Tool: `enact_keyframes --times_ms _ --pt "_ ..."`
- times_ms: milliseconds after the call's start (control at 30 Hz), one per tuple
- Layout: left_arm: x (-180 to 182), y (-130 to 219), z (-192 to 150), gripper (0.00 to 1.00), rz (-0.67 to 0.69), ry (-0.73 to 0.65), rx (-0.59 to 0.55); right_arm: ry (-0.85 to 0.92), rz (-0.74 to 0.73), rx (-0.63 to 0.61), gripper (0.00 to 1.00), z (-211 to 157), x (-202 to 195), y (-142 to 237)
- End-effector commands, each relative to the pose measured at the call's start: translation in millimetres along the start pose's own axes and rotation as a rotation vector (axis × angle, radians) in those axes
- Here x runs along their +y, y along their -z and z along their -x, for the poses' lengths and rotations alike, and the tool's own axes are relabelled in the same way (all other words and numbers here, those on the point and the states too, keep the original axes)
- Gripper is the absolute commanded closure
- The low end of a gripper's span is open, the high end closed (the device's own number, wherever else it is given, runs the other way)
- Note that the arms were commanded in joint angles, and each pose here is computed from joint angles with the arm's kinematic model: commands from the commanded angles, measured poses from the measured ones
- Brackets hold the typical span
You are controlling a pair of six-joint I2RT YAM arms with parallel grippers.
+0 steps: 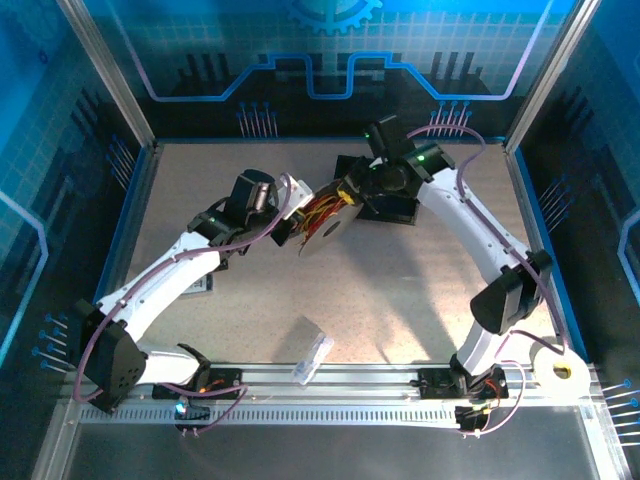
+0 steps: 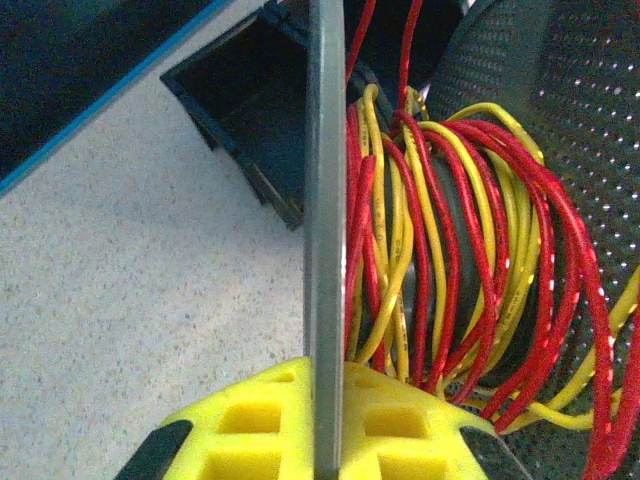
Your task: Wrap the cables
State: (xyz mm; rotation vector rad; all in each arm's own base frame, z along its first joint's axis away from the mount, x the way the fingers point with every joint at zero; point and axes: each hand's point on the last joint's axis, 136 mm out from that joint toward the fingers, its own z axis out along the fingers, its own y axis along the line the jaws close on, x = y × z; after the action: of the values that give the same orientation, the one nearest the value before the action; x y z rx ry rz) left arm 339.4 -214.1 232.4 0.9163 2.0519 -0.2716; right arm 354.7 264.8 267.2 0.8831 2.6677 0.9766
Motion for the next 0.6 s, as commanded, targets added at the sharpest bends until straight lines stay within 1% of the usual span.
enact_keyframes --times_ms 0,33,133,200,267,400,500,533,567 --pt "-8 20 70 1.00 -0.031 0.005 -0.241 0.028 -0.026 0.023 0.79 -13 3 -15" --pt "-6 17 66 1.00 -0.018 0.003 -0.229 0.031 -0.025 0.014 0.72 -11 3 -13" --pt "-1 10 58 1.00 0.016 -0.005 -0.209 0.049 -0.009 0.004 0.61 -8 3 -4" --pt "0 7 54 1.00 0.023 -0.009 -0.211 0.077 0.009 0.009 0.61 -9 6 3" --pt "-1 4 52 1.00 0.022 -0.009 -0.211 0.113 0.026 0.008 0.56 -11 6 12" --pt "0 1 51 1.00 0.023 -0.002 -0.207 0.216 0.101 0.040 0.29 -22 5 27" --pt "3 -1 50 1.00 0.021 0.015 -0.205 0.287 0.149 0.061 0.12 -31 -2 33" --pt "4 -1 49 1.00 0.019 0.021 -0.203 0.306 0.167 0.065 0.07 -34 -5 35" --pt "5 -1 50 1.00 0.015 0.029 -0.205 0.324 0.185 0.070 0.04 -37 -7 35"
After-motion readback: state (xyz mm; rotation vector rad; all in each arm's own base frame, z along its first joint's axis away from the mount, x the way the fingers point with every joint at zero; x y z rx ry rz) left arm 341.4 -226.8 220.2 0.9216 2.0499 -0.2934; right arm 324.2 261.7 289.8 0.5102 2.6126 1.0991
